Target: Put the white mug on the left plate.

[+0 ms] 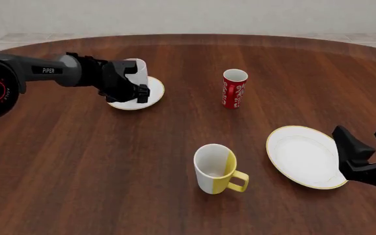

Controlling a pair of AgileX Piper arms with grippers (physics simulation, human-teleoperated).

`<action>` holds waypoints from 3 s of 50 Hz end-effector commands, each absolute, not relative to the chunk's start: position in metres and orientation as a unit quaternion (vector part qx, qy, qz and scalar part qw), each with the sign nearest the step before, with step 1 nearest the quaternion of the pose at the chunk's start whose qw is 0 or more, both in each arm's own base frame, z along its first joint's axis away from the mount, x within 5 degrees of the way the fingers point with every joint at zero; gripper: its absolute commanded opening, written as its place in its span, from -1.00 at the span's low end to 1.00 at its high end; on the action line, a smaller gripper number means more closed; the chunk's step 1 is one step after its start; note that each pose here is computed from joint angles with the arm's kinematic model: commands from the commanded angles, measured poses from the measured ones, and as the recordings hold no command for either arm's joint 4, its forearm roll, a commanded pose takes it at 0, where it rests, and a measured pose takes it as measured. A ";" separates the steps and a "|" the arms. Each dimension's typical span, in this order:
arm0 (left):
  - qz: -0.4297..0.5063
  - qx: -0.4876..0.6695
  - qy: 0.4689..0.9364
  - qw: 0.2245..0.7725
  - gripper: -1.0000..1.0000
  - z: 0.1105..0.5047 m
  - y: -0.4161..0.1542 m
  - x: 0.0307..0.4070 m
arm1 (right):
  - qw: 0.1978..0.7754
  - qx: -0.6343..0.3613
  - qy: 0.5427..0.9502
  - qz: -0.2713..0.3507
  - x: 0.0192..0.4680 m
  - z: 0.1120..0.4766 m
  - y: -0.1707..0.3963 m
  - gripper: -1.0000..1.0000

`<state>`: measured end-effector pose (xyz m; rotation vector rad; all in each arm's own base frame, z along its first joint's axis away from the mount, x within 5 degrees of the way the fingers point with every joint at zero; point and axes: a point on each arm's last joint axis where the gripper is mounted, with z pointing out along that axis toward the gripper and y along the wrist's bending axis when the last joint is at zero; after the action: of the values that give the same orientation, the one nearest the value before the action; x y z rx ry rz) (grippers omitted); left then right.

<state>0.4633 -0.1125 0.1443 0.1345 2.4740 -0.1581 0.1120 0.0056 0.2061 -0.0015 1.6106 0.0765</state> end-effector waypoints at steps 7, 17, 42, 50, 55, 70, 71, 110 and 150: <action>-0.062 0.048 0.945 0.316 1.00 0.135 -0.114 0.459 | 0.692 -0.001 0.721 0.035 0.110 0.207 0.006 1.00; -0.064 0.049 0.945 0.316 1.00 0.135 -0.116 0.454 | 0.693 -0.003 0.720 0.036 0.111 0.207 0.006 1.00; -0.065 0.045 0.945 0.319 1.00 0.140 -0.114 0.450 | 0.694 -0.006 0.719 0.037 0.116 0.206 0.007 1.00; -0.064 0.046 0.944 0.320 1.00 0.140 -0.112 0.447 | 0.695 -0.006 0.718 0.038 0.113 0.207 0.007 1.00; -0.065 0.047 0.943 0.322 1.00 0.143 -0.113 0.444 | 0.695 -0.007 0.718 0.037 0.112 0.207 0.007 1.00; -0.071 0.053 0.941 0.325 1.00 0.149 -0.121 0.435 | 0.694 -0.006 0.719 0.037 0.114 0.206 0.007 1.00; -0.070 0.053 0.941 0.326 1.00 0.149 -0.119 0.435 | 0.695 -0.006 0.718 0.037 0.114 0.206 0.007 1.00; -0.078 0.062 0.938 0.333 1.00 0.163 -0.125 0.413 | 0.695 -0.006 0.718 0.039 0.119 0.205 0.008 1.00; -0.071 0.133 0.850 0.504 -1.00 0.303 -0.095 0.312 | 0.695 -0.007 0.718 0.040 0.122 0.204 0.008 1.00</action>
<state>0.3437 -0.1076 0.2647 0.3003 2.1763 -0.1872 0.1228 0.0080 0.2033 -0.0141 1.6038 0.0873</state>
